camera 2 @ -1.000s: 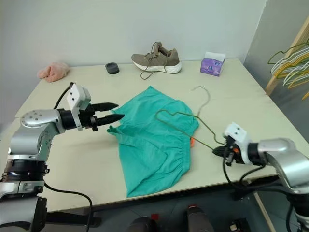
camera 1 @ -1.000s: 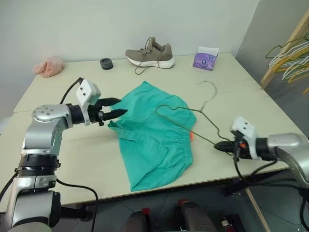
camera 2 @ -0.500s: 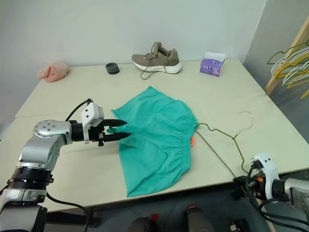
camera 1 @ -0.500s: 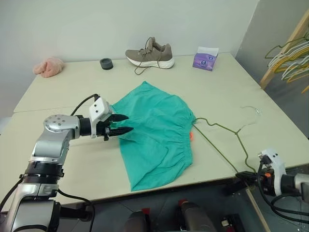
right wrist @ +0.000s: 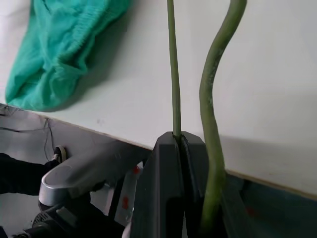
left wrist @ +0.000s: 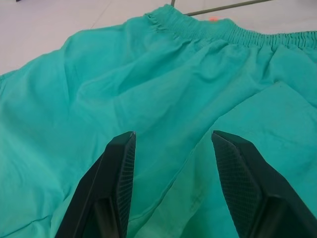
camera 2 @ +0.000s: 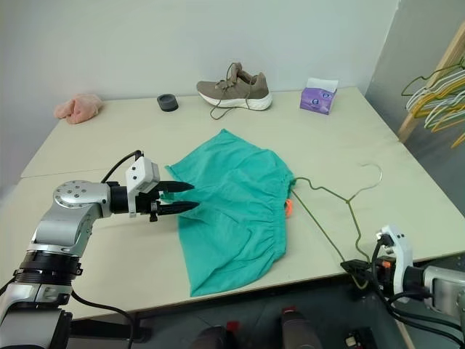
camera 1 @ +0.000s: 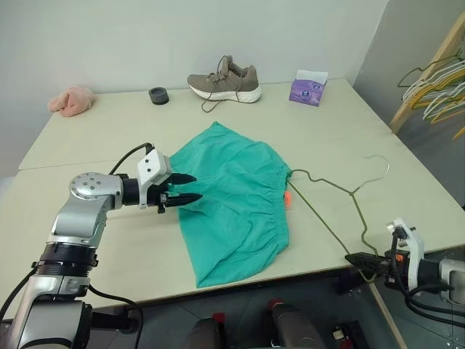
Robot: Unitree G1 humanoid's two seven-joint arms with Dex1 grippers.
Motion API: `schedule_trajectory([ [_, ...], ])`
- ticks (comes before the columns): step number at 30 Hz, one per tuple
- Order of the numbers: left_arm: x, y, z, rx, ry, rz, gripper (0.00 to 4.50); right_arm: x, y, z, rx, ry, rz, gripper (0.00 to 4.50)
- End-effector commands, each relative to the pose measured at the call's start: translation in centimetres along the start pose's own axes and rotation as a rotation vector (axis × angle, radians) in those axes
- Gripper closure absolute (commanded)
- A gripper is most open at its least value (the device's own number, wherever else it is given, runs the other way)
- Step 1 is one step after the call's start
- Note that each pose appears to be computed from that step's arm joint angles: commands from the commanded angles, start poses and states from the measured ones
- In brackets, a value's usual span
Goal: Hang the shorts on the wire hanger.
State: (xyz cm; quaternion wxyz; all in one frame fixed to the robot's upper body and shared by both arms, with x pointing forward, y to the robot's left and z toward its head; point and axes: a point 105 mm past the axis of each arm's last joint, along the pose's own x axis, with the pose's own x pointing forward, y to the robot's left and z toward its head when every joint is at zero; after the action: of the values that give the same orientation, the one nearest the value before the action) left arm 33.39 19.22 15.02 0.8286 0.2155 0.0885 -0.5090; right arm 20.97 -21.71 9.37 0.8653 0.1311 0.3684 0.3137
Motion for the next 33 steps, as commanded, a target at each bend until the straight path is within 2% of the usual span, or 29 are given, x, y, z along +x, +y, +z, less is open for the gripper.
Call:
schedule_trajectory([
  [1,-0.5,0.7,0.9,0.036,-0.012,0.033,1.94,0.2,1.1,0.5,-0.032,0.008,0.050,4.50],
  [9,-0.6,0.8,0.8,0.039,-0.007,0.046,1.94,1.9,0.9,-0.4,-0.003,0.089,0.047,4.50],
  [14,-0.6,0.7,0.7,0.043,0.000,0.048,1.94,2.7,0.6,0.1,0.009,0.103,0.040,4.50],
  [26,-0.6,0.6,0.6,0.044,0.000,0.055,1.94,6.0,1.3,3.1,0.138,0.053,0.100,4.50],
  [33,-0.6,0.6,0.7,0.040,-0.011,0.071,1.94,8.2,1.9,5.8,0.188,-0.047,0.089,4.50],
])
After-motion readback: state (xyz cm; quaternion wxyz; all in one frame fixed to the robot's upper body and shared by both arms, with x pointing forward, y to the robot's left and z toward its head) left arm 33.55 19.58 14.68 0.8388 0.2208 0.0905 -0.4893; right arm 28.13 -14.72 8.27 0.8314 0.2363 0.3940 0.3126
